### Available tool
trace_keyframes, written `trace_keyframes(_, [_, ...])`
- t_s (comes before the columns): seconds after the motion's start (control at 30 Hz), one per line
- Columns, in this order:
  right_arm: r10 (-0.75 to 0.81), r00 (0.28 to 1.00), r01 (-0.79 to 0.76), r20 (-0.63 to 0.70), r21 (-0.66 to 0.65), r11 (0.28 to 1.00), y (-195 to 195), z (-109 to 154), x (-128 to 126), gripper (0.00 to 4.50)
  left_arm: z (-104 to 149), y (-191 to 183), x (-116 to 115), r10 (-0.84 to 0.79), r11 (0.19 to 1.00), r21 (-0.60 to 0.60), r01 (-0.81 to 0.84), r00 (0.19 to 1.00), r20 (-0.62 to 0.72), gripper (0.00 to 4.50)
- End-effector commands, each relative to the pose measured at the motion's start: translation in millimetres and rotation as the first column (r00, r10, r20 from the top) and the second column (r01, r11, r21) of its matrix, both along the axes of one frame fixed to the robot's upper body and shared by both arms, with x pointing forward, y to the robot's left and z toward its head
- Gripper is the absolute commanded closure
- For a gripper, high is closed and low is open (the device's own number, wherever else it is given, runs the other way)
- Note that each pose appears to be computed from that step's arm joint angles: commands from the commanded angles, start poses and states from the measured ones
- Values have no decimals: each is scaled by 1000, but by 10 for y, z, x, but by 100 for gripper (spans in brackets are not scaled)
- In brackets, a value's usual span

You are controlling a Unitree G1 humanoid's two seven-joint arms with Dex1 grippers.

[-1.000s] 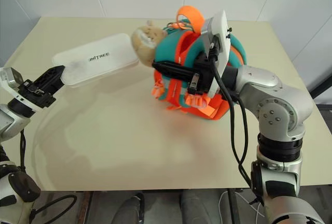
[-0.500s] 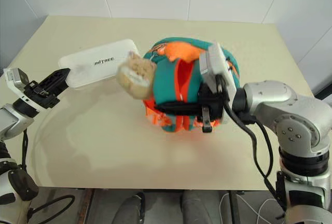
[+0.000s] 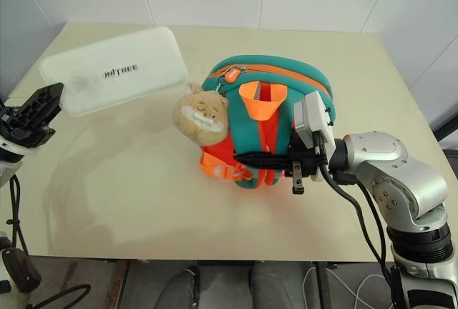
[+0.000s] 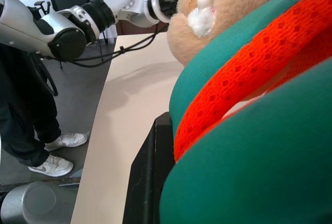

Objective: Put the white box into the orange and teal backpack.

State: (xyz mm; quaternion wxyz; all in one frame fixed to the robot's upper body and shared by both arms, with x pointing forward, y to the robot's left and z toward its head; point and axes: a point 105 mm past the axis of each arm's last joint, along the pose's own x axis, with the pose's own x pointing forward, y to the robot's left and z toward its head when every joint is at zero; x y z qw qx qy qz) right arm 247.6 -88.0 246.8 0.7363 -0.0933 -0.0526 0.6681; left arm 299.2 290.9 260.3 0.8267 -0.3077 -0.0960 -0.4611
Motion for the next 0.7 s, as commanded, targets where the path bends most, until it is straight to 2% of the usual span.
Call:
trace_keyframes(0.03, [-9,999,8,52,27,1000,-61,98,-22,450,199,-28,-97,-9,993,120,-7,991,137,329])
trace_keyframes(0.2, [-23,998,20,60,38,999,-65,123,7,450,235,-183,-85,-71,970,243,29,983,168,329])
trace_keyframes(0.57, [-31,998,29,62,43,999,-65,108,37,450,445,-505,-50,-226,924,361,127,942,247,331])
trace_keyframes(0.7, [-39,997,37,59,42,998,-70,90,54,450,476,-634,-67,-296,870,468,154,923,246,331])
